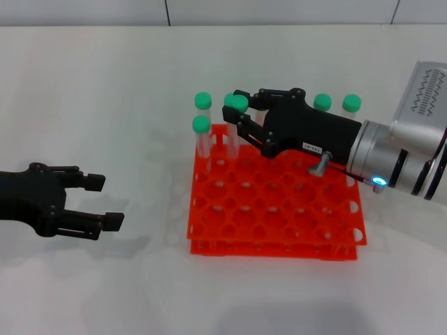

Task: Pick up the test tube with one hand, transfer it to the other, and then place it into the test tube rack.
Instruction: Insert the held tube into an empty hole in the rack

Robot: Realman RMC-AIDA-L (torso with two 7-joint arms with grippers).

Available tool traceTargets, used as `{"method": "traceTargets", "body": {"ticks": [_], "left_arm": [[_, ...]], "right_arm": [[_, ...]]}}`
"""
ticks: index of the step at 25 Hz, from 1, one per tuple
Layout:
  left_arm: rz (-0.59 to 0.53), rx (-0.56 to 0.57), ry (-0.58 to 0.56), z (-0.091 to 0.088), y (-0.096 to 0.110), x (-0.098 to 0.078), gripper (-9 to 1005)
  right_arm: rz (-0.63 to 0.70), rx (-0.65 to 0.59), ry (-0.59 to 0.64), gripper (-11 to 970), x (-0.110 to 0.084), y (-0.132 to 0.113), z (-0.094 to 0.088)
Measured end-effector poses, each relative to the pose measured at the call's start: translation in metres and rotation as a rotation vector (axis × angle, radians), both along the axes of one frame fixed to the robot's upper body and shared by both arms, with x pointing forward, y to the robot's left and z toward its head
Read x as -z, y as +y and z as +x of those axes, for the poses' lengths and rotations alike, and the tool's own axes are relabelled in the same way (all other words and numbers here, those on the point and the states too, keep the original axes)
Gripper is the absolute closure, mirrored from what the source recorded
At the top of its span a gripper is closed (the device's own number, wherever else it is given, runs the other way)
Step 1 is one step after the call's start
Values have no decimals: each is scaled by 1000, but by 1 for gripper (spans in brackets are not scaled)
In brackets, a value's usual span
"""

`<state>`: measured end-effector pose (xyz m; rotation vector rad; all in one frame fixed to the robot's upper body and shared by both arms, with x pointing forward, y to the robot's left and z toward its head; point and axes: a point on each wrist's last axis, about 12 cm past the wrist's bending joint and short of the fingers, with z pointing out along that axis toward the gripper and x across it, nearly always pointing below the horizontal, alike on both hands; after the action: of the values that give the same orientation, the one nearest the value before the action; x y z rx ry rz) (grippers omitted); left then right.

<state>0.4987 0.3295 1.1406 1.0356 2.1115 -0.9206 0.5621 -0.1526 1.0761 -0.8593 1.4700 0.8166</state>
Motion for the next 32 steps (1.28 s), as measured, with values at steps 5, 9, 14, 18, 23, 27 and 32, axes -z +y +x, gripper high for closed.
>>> {"method": "traceTargets", "body": {"ticks": [5, 9, 14, 18, 23, 27, 32], "left_arm": [[0, 1, -1, 0, 0, 0, 108], [0, 2, -1, 0, -1, 0, 108], [0, 2, -1, 0, 0, 0, 108], [-1, 3, -2, 0, -1, 0, 108], [-1, 3, -3, 1, -1, 0, 108], [-1, 3, -3, 1, -1, 0, 108], [-1, 3, -3, 1, -1, 0, 108]], "right_arm": [[-2, 2, 4, 693, 1, -1, -1], [-4, 4, 8, 694, 2, -2, -1], [-14, 3, 19, 694, 5, -1, -2], [-15, 4, 23, 693, 5, -1, -2], [-18, 7, 25, 693, 5, -1, -2], [-21, 12, 28, 693, 6, -2, -1], [-21, 13, 29, 694, 6, -2, -1]]}}
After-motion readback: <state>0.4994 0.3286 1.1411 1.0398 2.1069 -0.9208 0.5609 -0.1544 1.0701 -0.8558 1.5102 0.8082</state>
